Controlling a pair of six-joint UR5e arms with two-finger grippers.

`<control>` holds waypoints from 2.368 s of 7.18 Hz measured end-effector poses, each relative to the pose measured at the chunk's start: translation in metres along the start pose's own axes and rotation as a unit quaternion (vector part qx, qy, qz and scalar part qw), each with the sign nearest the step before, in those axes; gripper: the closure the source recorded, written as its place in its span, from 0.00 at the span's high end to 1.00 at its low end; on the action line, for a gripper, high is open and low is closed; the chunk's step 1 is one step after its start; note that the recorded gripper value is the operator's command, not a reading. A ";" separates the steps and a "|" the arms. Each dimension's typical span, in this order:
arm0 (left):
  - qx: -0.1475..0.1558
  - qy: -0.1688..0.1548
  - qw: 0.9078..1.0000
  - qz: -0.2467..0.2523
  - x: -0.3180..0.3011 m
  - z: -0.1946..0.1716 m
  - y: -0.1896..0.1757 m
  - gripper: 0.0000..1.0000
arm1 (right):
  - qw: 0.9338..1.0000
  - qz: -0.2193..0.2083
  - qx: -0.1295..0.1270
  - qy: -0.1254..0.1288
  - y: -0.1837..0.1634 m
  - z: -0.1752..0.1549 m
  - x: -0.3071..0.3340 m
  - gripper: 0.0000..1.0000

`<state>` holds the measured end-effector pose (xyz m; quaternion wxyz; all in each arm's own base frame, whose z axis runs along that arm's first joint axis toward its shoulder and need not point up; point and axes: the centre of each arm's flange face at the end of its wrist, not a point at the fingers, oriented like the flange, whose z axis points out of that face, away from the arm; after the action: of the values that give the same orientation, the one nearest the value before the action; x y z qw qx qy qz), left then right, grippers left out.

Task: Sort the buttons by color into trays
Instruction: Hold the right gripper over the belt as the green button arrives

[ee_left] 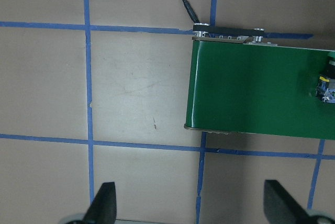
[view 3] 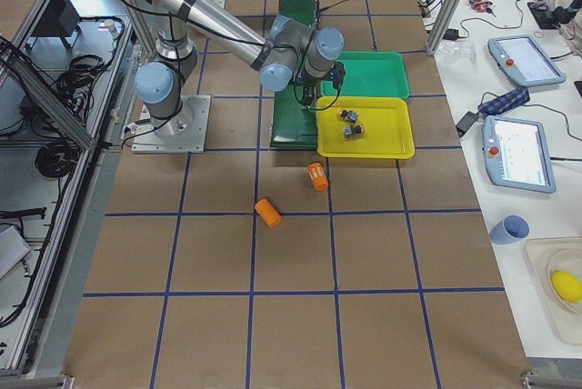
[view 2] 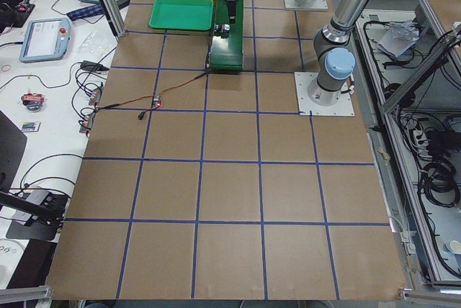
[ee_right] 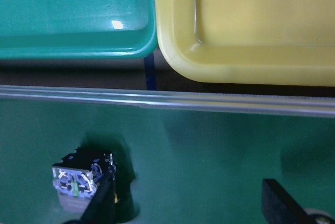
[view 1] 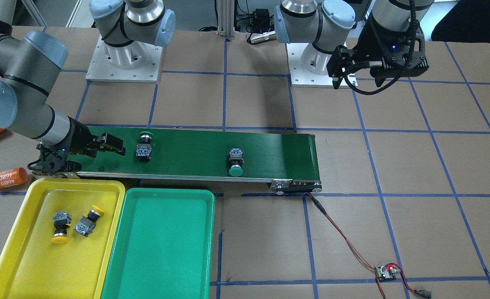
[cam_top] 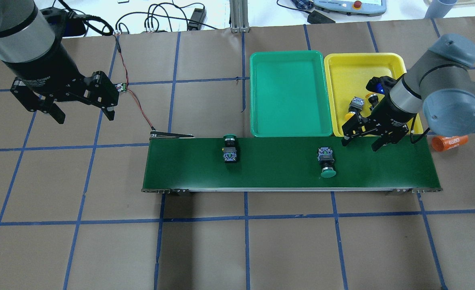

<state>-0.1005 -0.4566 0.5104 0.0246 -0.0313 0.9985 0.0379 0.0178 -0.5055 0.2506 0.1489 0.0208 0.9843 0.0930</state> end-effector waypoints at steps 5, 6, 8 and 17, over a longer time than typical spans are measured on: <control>-0.001 -0.003 1.000 0.001 0.000 0.000 0.000 1.00 | 1.000 0.003 -0.009 0.002 0.003 0.005 0.001 1.00; -0.001 -0.003 1.000 0.001 0.000 0.001 -0.001 1.00 | 1.000 0.003 -0.010 0.003 0.003 0.006 0.001 1.00; 0.000 -0.001 1.000 0.001 0.001 0.001 -0.001 1.00 | 1.000 0.003 -0.010 0.005 0.004 0.005 0.001 1.00; 0.000 -0.003 1.000 0.002 0.001 0.000 0.001 1.00 | 0.999 0.001 -0.028 0.040 0.010 0.012 0.008 0.03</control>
<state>-0.1012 -0.4552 0.5104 0.0276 -0.0290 0.9985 0.0381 0.0134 -0.4930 0.2385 0.1096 0.0137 0.9865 0.1210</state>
